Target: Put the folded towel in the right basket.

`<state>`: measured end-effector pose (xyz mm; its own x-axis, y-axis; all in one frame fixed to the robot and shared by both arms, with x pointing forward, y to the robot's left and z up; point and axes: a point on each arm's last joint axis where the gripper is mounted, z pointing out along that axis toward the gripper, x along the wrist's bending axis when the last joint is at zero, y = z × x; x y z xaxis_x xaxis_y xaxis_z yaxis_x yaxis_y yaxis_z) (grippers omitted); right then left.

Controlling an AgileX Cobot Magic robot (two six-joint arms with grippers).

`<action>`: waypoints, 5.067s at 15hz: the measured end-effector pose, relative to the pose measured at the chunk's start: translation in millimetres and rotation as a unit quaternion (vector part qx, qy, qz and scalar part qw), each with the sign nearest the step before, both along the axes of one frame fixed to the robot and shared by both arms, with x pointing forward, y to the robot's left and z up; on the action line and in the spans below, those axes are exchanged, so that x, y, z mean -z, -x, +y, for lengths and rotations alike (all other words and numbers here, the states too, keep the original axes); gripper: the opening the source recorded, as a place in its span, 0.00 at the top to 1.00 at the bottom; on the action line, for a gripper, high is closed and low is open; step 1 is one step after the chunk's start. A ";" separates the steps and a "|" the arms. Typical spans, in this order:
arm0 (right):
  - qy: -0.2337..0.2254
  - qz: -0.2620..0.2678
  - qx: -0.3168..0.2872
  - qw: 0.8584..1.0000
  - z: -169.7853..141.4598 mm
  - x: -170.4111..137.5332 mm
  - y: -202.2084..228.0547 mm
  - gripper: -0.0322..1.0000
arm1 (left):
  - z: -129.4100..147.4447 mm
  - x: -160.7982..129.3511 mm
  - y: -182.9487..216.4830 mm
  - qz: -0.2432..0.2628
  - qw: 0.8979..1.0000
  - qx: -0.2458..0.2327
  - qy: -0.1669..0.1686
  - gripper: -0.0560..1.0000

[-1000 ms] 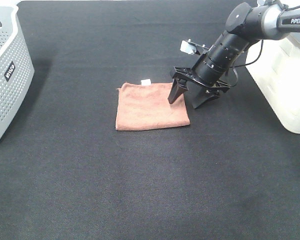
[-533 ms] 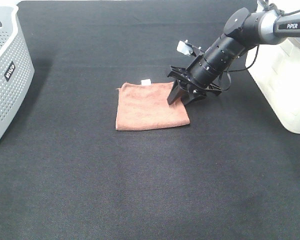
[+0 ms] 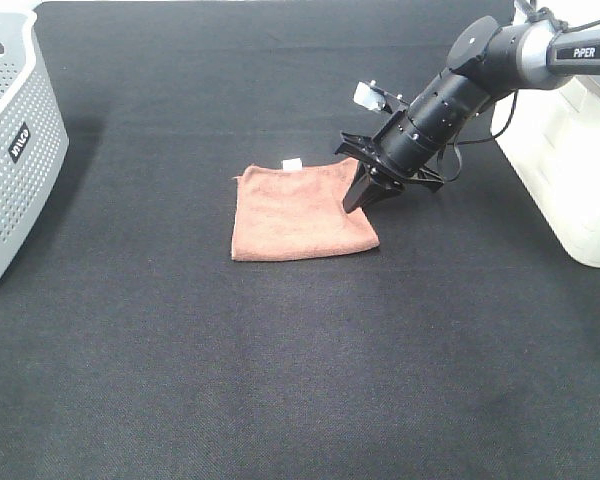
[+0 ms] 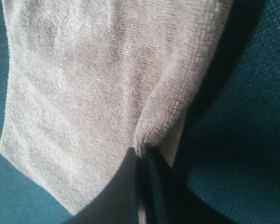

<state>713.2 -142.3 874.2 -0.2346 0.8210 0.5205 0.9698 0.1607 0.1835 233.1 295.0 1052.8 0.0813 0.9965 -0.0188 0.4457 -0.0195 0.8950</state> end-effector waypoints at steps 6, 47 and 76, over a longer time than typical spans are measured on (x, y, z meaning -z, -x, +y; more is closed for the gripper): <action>0.010 -0.033 -0.028 0.999 10.7 -34.4 5.9 0.97 | 0.0 0.0 0.0 0.000 1.000 0.000 0.000 0.12; 0.178 -0.188 0.269 0.928 -279.4 -244.9 21.0 0.69 | 0.0 0.0 0.0 0.000 1.000 0.000 0.000 0.12; 0.210 -0.128 0.157 0.956 -150.6 -228.5 323.4 0.29 | 0.0 0.0 0.0 0.000 1.000 0.000 0.000 0.12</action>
